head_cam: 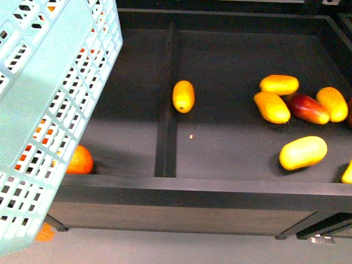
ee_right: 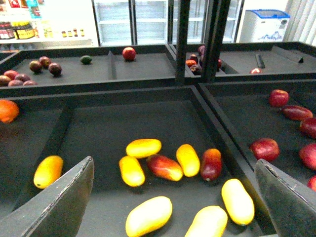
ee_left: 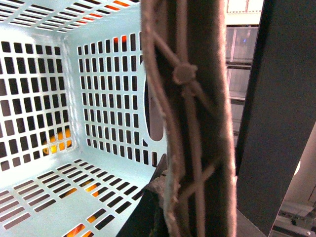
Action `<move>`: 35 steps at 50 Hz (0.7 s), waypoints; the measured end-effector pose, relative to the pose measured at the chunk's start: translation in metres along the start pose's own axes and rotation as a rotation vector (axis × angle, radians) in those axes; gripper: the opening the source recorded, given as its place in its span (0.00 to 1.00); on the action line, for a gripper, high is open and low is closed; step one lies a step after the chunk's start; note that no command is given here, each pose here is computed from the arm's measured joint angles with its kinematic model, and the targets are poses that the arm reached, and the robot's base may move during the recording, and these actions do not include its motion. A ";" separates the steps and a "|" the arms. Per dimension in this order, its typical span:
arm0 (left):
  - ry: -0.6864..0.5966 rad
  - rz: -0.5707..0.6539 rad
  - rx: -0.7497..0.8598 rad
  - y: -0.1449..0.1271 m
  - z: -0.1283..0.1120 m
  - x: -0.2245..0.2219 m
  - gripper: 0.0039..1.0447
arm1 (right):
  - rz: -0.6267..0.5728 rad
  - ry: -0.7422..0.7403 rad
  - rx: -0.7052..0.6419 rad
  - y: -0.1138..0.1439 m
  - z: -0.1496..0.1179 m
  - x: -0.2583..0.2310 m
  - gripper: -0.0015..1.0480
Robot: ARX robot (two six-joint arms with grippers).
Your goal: Pick mango and avocado into basket
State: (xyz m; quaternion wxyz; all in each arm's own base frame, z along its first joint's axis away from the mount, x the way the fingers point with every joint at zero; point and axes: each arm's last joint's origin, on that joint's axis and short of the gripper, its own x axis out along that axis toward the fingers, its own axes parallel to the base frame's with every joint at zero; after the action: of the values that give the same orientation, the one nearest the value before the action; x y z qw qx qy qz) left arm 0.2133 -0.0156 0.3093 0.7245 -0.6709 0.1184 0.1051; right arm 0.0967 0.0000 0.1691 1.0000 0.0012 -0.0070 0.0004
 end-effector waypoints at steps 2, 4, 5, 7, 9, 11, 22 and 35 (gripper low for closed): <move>0.001 0.000 -0.001 0.000 0.000 0.000 0.04 | 0.005 0.000 0.000 0.000 0.000 0.000 0.92; -0.006 0.003 -0.002 0.000 0.001 0.001 0.04 | 0.006 0.001 0.000 0.000 0.000 0.000 0.92; -0.019 0.004 -0.004 0.001 0.002 0.001 0.04 | 0.008 0.001 0.000 0.000 0.000 0.000 0.92; -0.039 0.005 0.003 0.001 0.003 0.001 0.04 | 0.008 0.000 0.000 0.000 0.000 0.000 0.92; -0.042 0.001 0.011 0.000 0.003 0.000 0.04 | 0.006 0.000 0.000 0.000 0.000 0.000 0.92; -0.037 0.000 0.011 0.000 0.003 -0.001 0.04 | 0.003 0.001 0.000 0.000 0.000 0.000 0.92; 0.015 0.020 0.012 0.001 0.000 0.001 0.04 | 0.003 0.000 0.000 0.000 0.000 0.000 0.92; 0.252 0.235 0.444 -0.008 -0.024 0.035 0.04 | 0.000 0.001 0.000 0.000 0.000 0.000 0.92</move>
State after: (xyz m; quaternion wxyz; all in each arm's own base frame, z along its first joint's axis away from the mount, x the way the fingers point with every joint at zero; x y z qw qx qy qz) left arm 0.2485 -0.0408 0.3038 0.8162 -0.4851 0.3046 0.0757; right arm 0.0968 0.0000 0.1691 1.0000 0.0012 -0.0066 0.0002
